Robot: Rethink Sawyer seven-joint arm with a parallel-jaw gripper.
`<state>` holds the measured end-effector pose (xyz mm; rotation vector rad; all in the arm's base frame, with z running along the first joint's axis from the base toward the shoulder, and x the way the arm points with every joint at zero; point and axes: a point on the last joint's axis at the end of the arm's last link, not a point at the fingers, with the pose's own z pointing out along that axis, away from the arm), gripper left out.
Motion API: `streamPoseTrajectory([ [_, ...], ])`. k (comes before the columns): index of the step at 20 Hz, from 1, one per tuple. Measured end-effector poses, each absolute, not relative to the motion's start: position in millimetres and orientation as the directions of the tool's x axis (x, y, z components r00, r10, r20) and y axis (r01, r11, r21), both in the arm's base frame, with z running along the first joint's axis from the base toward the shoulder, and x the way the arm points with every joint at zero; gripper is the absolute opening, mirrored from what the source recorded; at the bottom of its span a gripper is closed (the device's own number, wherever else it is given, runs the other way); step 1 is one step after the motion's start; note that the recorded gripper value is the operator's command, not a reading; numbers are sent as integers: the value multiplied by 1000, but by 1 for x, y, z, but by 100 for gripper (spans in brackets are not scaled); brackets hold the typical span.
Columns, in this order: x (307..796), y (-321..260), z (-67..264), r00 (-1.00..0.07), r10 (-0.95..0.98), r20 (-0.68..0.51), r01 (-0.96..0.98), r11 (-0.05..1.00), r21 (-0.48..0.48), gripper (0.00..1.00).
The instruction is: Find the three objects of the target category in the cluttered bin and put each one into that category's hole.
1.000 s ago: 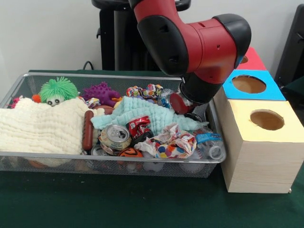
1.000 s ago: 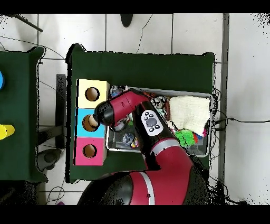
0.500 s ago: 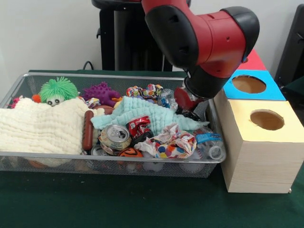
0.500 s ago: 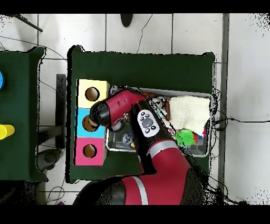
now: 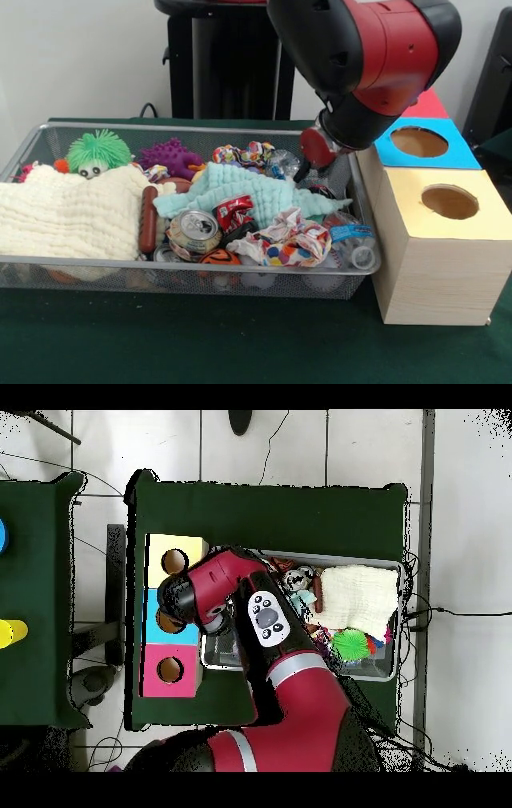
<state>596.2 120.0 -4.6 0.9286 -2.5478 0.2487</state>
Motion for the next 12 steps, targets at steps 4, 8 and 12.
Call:
streamPoseTrajectory([
  [4, 597, 123, -1, -683, -568, 459, -651, 759, -29, 100],
  [8, 600, 124, 1, -679, -566, 468, -657, 753, -42, 100],
  [12, 604, 122, 0, -675, -566, 473, -666, 744, -62, 100],
])
